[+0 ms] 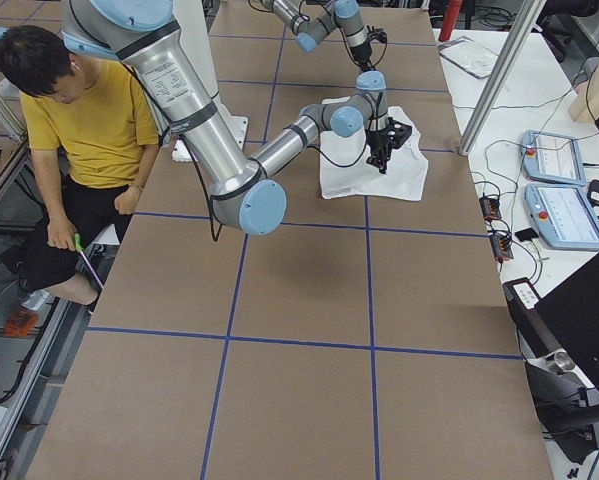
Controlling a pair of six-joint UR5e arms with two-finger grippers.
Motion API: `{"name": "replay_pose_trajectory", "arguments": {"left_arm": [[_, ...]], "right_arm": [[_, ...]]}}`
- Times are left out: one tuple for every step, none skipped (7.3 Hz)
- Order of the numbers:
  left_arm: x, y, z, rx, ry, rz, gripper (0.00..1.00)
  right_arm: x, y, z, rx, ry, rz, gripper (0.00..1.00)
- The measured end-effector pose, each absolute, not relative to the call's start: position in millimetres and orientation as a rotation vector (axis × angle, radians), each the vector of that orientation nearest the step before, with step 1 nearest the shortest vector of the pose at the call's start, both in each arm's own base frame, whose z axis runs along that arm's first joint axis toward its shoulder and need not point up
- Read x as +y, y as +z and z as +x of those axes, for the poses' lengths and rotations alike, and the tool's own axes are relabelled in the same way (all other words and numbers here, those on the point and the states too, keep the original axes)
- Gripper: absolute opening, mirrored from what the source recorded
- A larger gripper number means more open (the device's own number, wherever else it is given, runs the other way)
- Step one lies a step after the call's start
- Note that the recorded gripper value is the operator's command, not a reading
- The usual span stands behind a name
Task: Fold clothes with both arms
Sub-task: 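Lay the hem down near the collar and open both grippers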
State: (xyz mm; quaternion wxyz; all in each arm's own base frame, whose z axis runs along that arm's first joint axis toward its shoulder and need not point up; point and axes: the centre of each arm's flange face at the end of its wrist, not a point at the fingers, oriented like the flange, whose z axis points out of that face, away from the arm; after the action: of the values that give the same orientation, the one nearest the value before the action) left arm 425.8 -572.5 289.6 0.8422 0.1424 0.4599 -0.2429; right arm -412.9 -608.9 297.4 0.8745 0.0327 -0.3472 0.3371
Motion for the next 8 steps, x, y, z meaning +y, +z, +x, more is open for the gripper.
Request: {"name": "replay_pose_trajectory", "arguments": {"left_arm": [[-582.3, 302.0, 432.9, 0.974, -0.515, 0.305, 0.0], [-586.5, 307.0, 434.9, 0.978, -0.515, 0.309, 0.0], [-587.4, 306.9, 434.7, 0.983, -0.514, 0.312, 0.0], [-584.7, 298.9, 430.3, 0.999, -0.51, 0.32, 0.0], [-575.7, 284.0, 419.6, 1.03, -0.501, 0.33, 0.0], [-560.6, 269.6, 402.9, 1.069, -0.488, 0.338, 0.0], [-547.3, 261.3, 388.2, 1.092, -0.48, 0.345, 0.0], [-540.9, 256.7, 378.3, 1.098, -0.474, 0.352, 0.0]], "right_arm": [[-621.7, 306.6, -416.3, -0.73, 0.701, 0.079, 0.0], [-628.6, 309.6, -415.3, -0.741, 0.699, 0.086, 0.0], [-629.3, 306.7, -412.1, -0.755, 0.695, 0.086, 0.0], [-623.9, 299.1, -400.7, -0.779, 0.693, 0.083, 0.0], [-609.6, 289.5, -380.2, -0.804, 0.69, 0.075, 0.0], [-586.5, 277.1, -357.0, -0.823, 0.685, 0.067, 0.0], [-569.5, 266.8, -340.9, -0.828, 0.685, 0.061, 0.0], [-562.5, 263.8, -334.9, -0.821, 0.685, 0.058, 0.0]]}}
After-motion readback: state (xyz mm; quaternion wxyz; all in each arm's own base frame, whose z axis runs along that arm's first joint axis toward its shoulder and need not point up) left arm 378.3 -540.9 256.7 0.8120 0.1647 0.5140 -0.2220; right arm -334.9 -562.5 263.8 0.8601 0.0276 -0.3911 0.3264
